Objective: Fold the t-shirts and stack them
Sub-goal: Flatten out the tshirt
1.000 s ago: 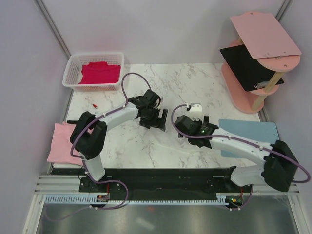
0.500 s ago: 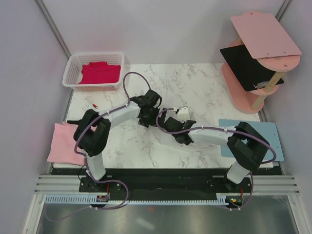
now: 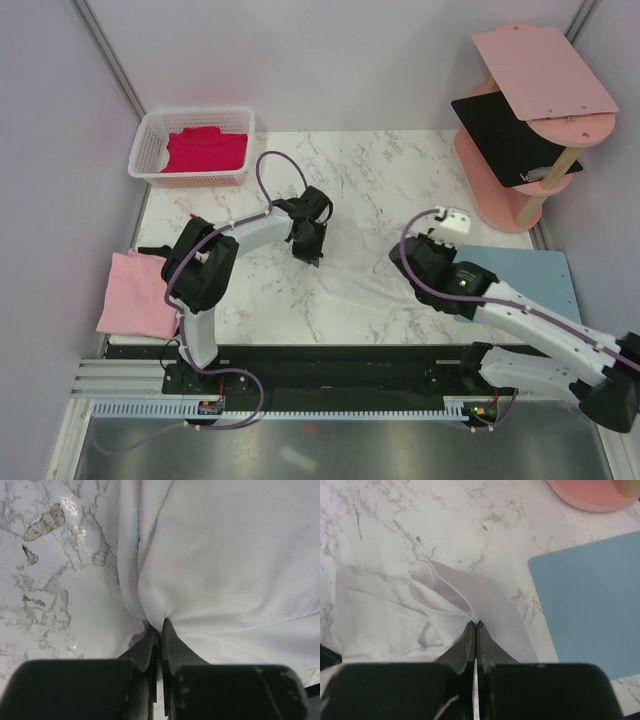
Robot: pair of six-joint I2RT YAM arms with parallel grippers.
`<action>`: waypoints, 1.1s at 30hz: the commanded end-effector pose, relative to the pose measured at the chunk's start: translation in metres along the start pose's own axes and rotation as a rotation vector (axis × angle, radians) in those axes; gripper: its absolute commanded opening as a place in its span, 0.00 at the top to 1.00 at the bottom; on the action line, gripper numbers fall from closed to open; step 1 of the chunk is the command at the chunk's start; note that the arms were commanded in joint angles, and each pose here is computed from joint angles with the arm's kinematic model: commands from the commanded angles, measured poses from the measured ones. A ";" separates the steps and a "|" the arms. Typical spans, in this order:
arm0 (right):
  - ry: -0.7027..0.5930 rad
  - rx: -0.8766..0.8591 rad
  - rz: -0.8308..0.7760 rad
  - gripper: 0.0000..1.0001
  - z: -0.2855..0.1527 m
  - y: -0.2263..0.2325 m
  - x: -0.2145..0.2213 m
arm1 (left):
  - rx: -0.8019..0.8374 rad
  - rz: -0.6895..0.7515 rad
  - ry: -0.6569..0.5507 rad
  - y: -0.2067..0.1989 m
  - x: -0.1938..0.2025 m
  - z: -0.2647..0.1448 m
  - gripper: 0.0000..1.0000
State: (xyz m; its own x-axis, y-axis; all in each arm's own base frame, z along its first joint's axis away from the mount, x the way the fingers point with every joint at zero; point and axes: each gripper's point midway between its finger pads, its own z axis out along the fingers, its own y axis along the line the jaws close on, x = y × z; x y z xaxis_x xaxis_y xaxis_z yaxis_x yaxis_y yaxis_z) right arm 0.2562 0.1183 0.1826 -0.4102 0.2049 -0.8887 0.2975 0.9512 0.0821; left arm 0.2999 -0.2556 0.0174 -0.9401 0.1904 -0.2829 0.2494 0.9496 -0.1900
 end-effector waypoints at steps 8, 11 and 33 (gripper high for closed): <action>-0.074 0.116 0.349 1.00 -0.024 -0.098 0.005 | -0.087 -0.140 -0.050 0.055 -0.006 -0.017 0.98; -0.072 0.124 0.352 1.00 -0.023 -0.099 0.008 | -0.138 -0.204 -0.115 0.090 -0.007 -0.045 0.98; -0.008 -0.002 0.151 0.02 -0.006 -0.038 0.011 | -0.165 -0.407 -0.176 0.135 0.025 -0.109 0.12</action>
State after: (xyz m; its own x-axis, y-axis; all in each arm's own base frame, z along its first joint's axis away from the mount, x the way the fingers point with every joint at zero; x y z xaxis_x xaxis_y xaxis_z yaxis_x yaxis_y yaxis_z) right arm 0.2210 0.0698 0.1559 -0.3702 0.3700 -0.8521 0.4196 0.8850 0.2019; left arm 0.2875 -0.0951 0.0728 -0.9143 -0.2118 -0.3453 -0.1753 0.9753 -0.1342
